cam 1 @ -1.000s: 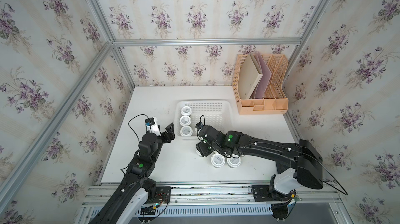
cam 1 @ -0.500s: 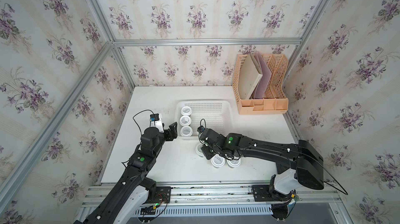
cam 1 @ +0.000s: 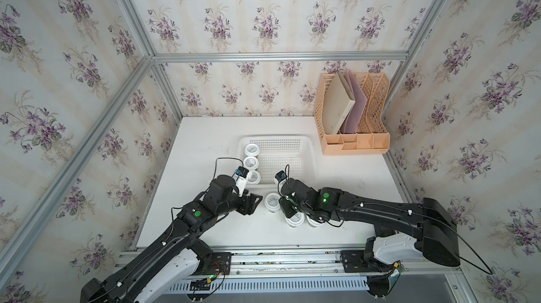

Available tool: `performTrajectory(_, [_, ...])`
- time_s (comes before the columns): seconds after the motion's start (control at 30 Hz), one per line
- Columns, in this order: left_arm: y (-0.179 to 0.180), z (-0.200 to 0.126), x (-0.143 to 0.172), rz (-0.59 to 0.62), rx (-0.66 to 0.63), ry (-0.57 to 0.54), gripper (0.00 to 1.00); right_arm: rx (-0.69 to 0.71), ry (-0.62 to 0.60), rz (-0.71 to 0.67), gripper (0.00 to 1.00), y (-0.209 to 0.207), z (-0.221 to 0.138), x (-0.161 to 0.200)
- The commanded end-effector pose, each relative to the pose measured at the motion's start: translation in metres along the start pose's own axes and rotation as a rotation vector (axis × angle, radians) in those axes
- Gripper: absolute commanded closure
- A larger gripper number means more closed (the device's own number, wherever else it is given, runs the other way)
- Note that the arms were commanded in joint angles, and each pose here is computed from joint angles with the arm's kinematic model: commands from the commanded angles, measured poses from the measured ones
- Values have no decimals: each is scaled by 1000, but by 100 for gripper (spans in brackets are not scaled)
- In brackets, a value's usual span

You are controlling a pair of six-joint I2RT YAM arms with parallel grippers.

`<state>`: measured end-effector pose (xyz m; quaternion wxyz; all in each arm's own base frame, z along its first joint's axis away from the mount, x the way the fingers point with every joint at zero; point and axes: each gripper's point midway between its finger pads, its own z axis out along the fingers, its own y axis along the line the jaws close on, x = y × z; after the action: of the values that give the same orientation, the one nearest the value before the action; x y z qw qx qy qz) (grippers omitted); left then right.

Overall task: Put the yogurt in the basket
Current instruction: Adjust the yogurt at the center of the board.

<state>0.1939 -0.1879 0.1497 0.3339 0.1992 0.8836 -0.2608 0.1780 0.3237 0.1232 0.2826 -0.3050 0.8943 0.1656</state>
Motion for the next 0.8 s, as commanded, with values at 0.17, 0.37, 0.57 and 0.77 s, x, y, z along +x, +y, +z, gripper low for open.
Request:
performTrajectory(0.17, [-3,18,11,33,-64,47,31,-39,-70,21,83,4,3,-6])
performTrajectory(0.37, [2,23,3,17,-106,33,40,-69,-77,22,87,9,12,-3])
performTrajectory(0.57, [8,36,6,4,-148,94,41,-81,-85,18,89,11,16,-3])
performTrajectory(0.77, [14,44,9,-5,-192,145,41,-79,-88,22,89,8,17,3])
